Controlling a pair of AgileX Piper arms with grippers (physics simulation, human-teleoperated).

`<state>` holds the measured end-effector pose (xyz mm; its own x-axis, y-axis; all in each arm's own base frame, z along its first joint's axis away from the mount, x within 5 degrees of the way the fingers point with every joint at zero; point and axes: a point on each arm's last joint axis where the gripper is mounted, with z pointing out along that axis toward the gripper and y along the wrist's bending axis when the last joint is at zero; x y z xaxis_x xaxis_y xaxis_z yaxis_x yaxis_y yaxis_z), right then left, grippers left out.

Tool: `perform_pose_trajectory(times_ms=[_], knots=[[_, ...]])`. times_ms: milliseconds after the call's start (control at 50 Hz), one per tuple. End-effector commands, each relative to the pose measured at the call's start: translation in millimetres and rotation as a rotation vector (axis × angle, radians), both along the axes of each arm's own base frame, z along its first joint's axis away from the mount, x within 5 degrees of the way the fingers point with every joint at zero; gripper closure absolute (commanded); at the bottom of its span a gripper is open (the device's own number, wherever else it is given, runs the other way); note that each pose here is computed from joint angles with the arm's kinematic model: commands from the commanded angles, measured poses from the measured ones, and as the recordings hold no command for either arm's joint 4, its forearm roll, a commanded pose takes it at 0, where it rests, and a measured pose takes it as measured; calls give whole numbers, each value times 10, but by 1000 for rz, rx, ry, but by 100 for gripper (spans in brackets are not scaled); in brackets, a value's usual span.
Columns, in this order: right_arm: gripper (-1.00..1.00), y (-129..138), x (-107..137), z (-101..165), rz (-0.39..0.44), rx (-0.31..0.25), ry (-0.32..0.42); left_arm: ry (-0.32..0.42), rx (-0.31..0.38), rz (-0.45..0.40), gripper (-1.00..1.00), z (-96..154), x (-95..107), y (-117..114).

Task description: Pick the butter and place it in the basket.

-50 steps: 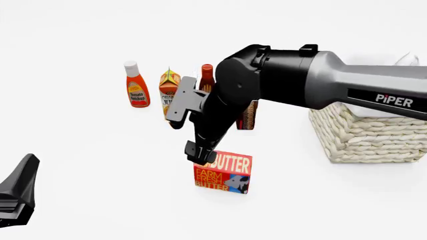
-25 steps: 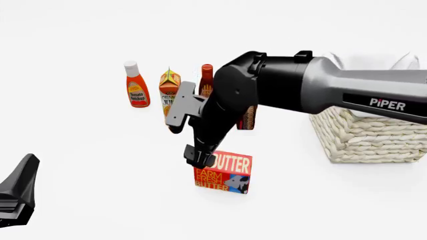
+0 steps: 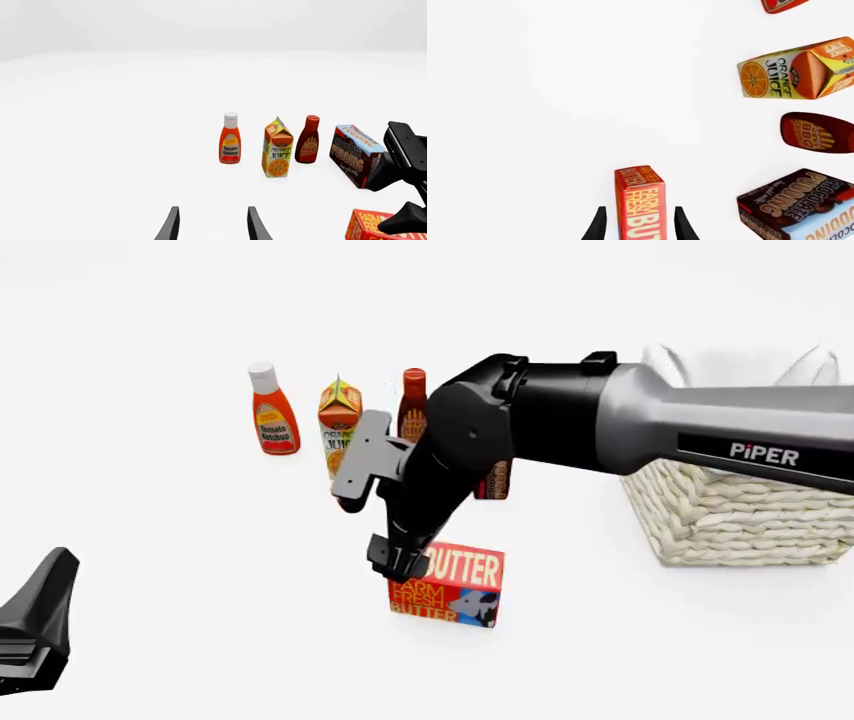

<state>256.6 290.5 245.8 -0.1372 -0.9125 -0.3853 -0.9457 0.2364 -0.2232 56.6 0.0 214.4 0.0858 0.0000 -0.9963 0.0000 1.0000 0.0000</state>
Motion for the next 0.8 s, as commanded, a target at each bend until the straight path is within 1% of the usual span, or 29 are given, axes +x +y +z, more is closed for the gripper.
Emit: perform_pose_trajectory(times_ms=[20, 260, 800], knots=[[-100, -8, -7, -37, -8, 4, 2, 0, 0, 0, -100, 0, 0, 0], [-100, -16, -29, -50, -12, 8, 3, 0, 0, 0, -100, 0, 0, 0], [-100, -76, 63, -104, -42, 13, 0, 0, 0, 0, -100, 0, 0, 0]])
